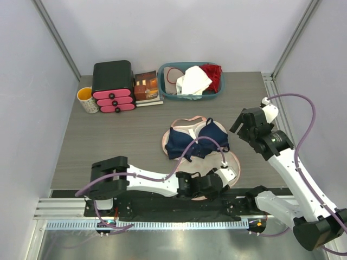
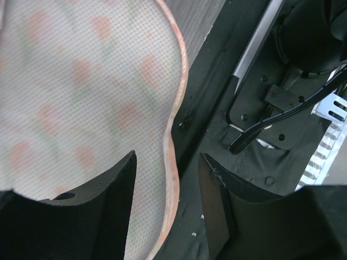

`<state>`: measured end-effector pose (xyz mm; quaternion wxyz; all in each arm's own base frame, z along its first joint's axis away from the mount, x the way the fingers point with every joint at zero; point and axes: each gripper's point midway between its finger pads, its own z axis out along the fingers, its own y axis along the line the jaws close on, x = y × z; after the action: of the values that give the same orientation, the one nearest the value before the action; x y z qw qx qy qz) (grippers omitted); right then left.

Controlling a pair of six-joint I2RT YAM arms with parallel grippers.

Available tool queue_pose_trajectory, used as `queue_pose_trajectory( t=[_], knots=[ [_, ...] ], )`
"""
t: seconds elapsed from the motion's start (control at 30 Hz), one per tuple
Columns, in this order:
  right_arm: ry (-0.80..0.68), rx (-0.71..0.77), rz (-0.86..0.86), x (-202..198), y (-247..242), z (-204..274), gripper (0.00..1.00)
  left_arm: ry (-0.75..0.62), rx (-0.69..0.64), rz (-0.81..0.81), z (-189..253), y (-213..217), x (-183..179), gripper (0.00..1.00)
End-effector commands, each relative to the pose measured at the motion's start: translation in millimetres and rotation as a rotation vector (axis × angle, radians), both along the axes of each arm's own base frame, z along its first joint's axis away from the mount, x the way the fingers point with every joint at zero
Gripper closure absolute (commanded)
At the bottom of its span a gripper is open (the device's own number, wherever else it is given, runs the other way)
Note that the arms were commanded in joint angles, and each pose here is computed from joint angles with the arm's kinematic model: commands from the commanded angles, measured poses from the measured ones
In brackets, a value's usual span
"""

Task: Place the bra in the laundry bag and zip it closed
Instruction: Close the laundry bag at the center of the board.

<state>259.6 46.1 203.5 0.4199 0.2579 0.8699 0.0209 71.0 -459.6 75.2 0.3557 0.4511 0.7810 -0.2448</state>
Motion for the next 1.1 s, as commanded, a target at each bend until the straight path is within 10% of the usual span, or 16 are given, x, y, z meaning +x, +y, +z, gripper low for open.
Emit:
queue_pose_trajectory(
  t=[0.0, 0.47, 0.63, 0.77, 1.07],
  knots=[
    [-0.057, -0.05, -0.065, -6.6, -20.2, 26.3, 0.18, -0.02, -0.063, -0.05, 9.9, -34.2, 1.5, 0.51],
    [-0.054, -0.059, -0.043, -11.1, -21.3, 28.1, 0.18, -0.012, 0.054, -0.019, -46.1, -33.4, 13.9, 0.57],
    [-0.047, -0.061, -0.044, -12.6, -22.0, 24.3, 0.17, -0.038, 0.082, 0.008, -55.5, -29.5, 22.4, 0.79],
    [-0.042, -0.07, -0.056, -16.8, -25.7, 24.0, 0.17, -0.049, 0.083, 0.03, -19.8, -25.5, 27.0, 1.0],
    [-0.052, -0.112, -0.125, -20.3, -42.0, 33.0, 0.18, 0.008, 0.025, 0.015, 56.2, 7.7, 34.3, 1.0]
  ],
)
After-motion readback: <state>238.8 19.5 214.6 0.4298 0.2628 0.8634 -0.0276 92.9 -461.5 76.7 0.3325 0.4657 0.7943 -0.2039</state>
